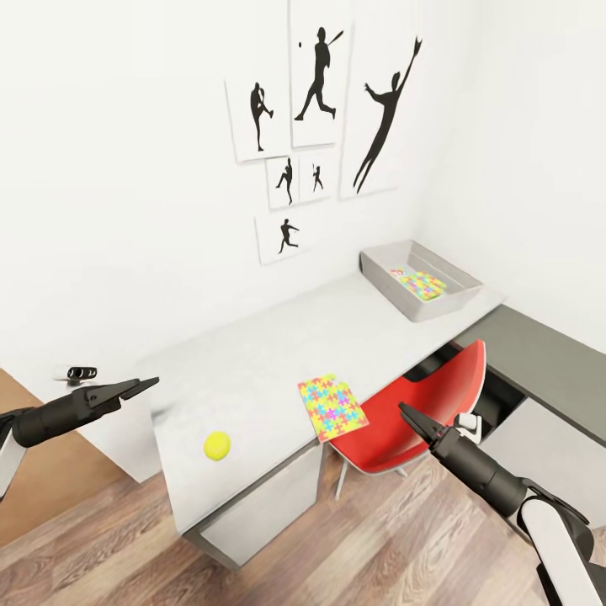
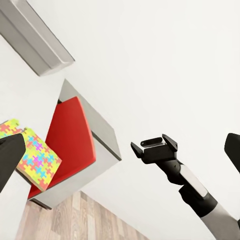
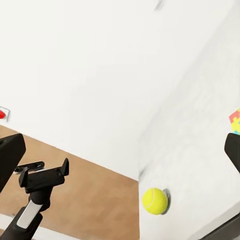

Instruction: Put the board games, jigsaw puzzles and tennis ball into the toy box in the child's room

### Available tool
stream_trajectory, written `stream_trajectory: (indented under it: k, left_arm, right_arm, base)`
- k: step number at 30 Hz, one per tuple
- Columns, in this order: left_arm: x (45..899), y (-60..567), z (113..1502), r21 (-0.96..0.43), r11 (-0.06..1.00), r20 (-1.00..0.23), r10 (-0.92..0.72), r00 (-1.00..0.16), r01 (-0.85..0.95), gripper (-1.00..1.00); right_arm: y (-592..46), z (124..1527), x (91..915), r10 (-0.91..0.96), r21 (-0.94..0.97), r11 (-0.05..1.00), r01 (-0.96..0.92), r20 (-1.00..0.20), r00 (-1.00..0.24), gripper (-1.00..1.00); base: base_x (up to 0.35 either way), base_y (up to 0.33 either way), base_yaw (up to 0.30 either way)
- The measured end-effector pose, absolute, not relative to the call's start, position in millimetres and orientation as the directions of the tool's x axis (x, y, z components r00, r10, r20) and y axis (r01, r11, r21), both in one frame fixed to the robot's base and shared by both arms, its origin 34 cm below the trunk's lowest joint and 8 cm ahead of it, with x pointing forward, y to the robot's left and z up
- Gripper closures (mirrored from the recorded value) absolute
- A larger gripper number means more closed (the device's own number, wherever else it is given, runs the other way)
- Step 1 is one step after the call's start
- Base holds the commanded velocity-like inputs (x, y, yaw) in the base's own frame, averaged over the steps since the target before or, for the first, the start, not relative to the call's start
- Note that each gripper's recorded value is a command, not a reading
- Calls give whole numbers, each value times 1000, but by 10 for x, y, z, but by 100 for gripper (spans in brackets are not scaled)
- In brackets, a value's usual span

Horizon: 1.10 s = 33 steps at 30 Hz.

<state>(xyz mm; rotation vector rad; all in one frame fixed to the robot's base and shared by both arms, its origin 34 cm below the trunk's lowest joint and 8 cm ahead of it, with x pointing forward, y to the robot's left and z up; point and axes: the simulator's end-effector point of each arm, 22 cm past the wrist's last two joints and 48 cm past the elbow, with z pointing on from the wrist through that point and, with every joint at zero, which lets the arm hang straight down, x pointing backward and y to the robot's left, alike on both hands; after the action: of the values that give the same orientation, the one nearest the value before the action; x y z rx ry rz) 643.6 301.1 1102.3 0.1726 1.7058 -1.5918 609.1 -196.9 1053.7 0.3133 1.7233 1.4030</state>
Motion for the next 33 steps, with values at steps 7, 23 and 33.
stream_trajectory:
  k: [7,23,33]
  left_arm:
    - [6422,3010,11085,-781,206,-617,-398,-679,590,-100]
    - [6391,3009,11232,-764,205,-636,-398,-661,611,-100]
    - [6371,3008,11317,-754,206,-647,-397,-651,624,-100]
  right_arm:
    - [-1964,10595,6084,663,885,333,-325,-465,-587,-100]
    - [-1946,10730,6066,665,878,329,-349,-477,-575,-100]
    - [-1929,10810,6051,664,873,326,-363,-485,-569,-100]
  base:
    - [0,0,0]
    - [0,-7,15]
    - [0,-162,67]
